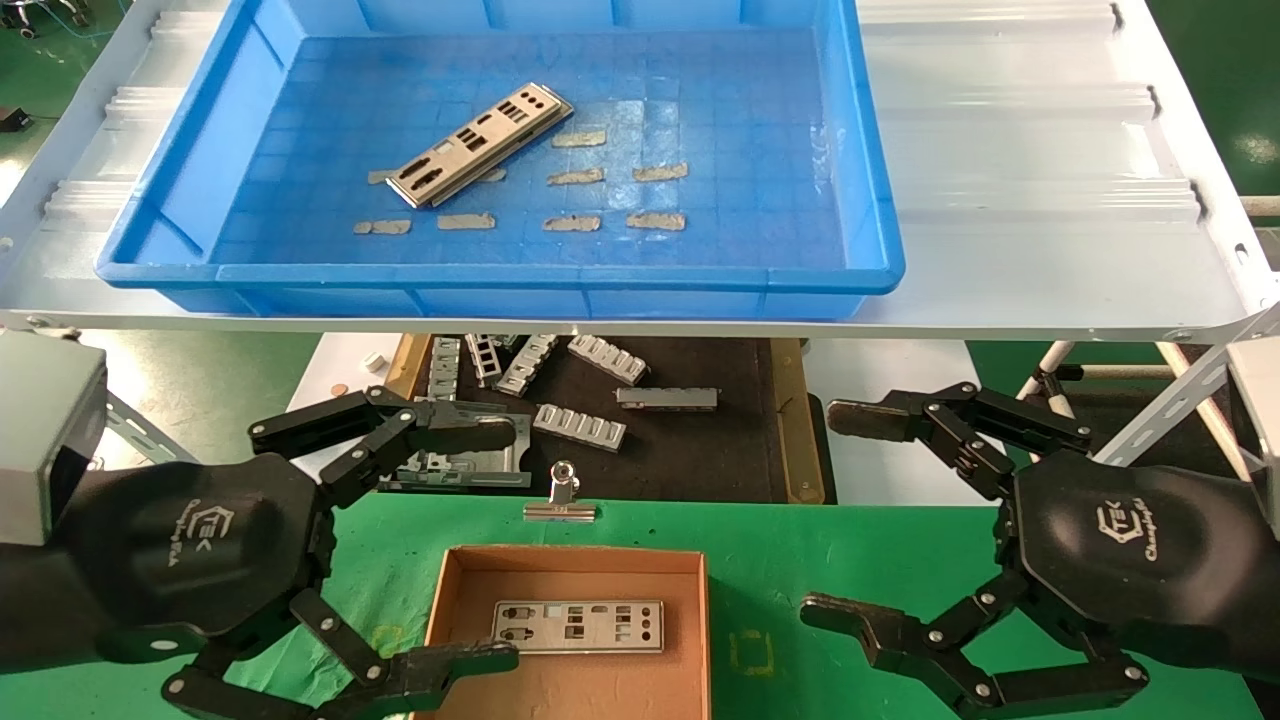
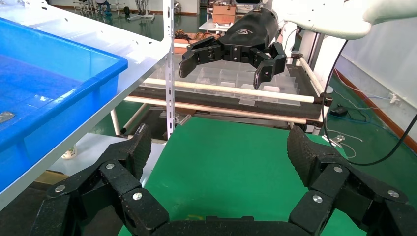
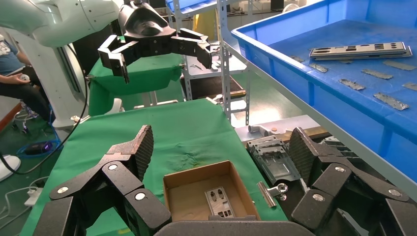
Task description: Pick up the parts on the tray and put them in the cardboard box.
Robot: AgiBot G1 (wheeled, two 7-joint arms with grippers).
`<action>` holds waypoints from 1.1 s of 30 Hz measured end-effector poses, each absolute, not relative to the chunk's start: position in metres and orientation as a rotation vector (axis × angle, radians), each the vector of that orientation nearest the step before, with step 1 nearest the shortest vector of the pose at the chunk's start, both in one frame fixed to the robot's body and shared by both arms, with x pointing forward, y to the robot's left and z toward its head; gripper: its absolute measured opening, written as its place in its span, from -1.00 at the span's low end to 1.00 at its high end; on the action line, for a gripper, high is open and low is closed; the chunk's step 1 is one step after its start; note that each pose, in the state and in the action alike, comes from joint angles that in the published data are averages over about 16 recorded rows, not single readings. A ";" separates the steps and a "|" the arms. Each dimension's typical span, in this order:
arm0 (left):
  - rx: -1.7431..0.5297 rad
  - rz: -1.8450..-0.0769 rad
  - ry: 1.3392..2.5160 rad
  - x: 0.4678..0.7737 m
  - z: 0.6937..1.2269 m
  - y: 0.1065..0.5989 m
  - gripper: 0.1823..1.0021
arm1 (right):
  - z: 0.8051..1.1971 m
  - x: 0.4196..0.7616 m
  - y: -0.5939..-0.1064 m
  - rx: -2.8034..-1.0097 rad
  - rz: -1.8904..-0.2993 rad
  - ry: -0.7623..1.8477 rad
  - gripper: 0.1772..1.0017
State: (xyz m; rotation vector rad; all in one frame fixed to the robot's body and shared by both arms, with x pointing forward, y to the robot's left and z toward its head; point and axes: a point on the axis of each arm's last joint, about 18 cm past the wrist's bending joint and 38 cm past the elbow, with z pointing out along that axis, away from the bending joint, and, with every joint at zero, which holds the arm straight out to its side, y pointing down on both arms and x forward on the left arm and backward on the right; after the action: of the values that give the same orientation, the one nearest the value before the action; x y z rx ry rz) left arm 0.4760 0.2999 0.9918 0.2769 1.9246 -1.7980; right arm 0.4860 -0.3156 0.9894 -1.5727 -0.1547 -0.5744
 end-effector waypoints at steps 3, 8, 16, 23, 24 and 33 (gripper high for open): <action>0.277 -1.798 1.925 0.476 0.992 0.300 1.00 | 0.989 0.486 -0.316 -1.573 -0.574 -0.155 1.00; 0.277 -1.798 1.925 0.476 0.992 0.300 1.00 | 0.989 0.486 -0.316 -1.573 -0.574 -0.155 1.00; 0.277 -1.798 1.925 0.476 0.992 0.300 1.00 | 0.989 0.486 -0.316 -1.573 -0.574 -0.155 1.00; 0.277 -1.798 1.925 0.476 0.992 0.300 1.00 | 0.989 0.486 -0.316 -1.573 -0.574 -0.155 1.00; 0.277 -1.798 1.925 0.476 0.992 0.300 1.00 | 0.989 0.486 -0.316 -1.573 -0.574 -0.155 1.00; 0.277 -1.798 1.925 0.476 0.992 0.300 1.00 | 0.989 0.486 -0.316 -1.573 -0.574 -0.155 1.00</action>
State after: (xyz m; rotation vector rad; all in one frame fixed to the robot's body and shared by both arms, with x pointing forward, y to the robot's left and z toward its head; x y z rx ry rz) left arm 0.4760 0.2999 0.9918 0.2770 1.9246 -1.7980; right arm 0.4860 -0.3156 0.9894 -1.5727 -0.1547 -0.5744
